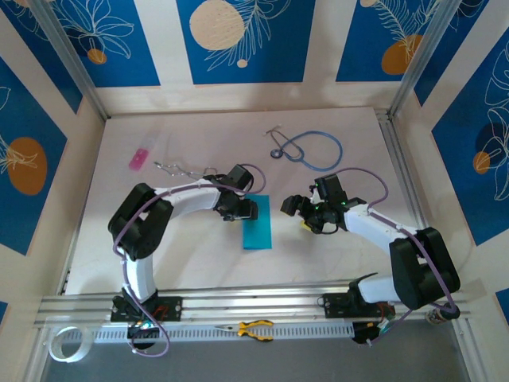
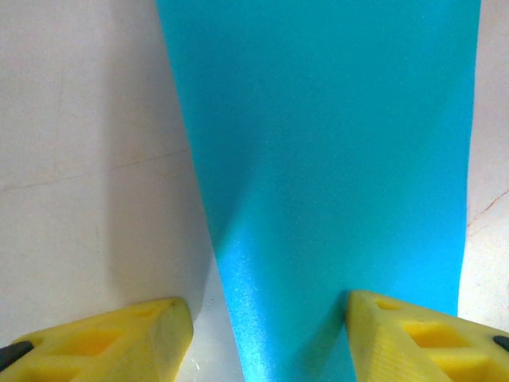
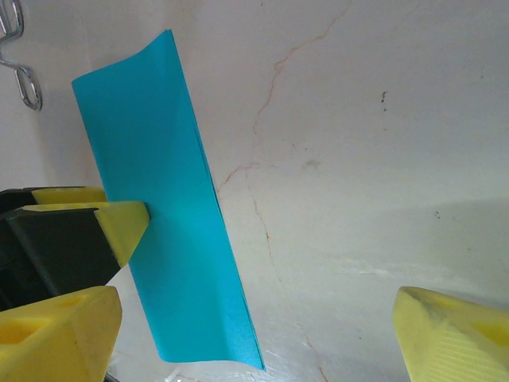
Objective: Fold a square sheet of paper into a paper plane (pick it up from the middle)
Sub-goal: Hold the square sheet of paper at the center of the table.
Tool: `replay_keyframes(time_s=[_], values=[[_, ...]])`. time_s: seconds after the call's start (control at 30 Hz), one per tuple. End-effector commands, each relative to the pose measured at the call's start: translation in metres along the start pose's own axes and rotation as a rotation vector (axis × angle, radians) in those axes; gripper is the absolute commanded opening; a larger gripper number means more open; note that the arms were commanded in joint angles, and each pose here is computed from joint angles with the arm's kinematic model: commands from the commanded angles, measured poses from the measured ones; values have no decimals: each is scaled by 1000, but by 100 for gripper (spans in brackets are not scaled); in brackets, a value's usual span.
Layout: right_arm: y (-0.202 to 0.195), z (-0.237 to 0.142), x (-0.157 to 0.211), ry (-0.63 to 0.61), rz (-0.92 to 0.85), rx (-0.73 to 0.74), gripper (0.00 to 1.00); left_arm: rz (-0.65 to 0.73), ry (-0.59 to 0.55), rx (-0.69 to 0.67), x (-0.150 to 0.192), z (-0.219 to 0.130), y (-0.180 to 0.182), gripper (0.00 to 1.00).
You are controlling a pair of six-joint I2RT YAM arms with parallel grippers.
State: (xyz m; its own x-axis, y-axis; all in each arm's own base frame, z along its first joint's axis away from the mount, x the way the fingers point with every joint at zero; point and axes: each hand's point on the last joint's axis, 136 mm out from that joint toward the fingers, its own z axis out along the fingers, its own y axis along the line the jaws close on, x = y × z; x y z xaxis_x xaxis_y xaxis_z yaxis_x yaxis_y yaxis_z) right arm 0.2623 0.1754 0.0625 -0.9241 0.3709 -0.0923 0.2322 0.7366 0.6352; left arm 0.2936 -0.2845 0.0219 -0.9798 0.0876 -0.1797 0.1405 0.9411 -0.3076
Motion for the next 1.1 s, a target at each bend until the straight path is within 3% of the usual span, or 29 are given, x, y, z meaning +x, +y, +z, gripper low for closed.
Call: replay_keyframes(time_s=[0.0,0.83,1.07], values=[[1,-1,0,3,1,9,89,11,66,-97,18,27,27,59],[-1,-1,2,7,-5,13,88,-15,69,-130,21,35,30,60],[5,2,3,20,-15,-30,76,-2,71,-127,21,36,29,60]])
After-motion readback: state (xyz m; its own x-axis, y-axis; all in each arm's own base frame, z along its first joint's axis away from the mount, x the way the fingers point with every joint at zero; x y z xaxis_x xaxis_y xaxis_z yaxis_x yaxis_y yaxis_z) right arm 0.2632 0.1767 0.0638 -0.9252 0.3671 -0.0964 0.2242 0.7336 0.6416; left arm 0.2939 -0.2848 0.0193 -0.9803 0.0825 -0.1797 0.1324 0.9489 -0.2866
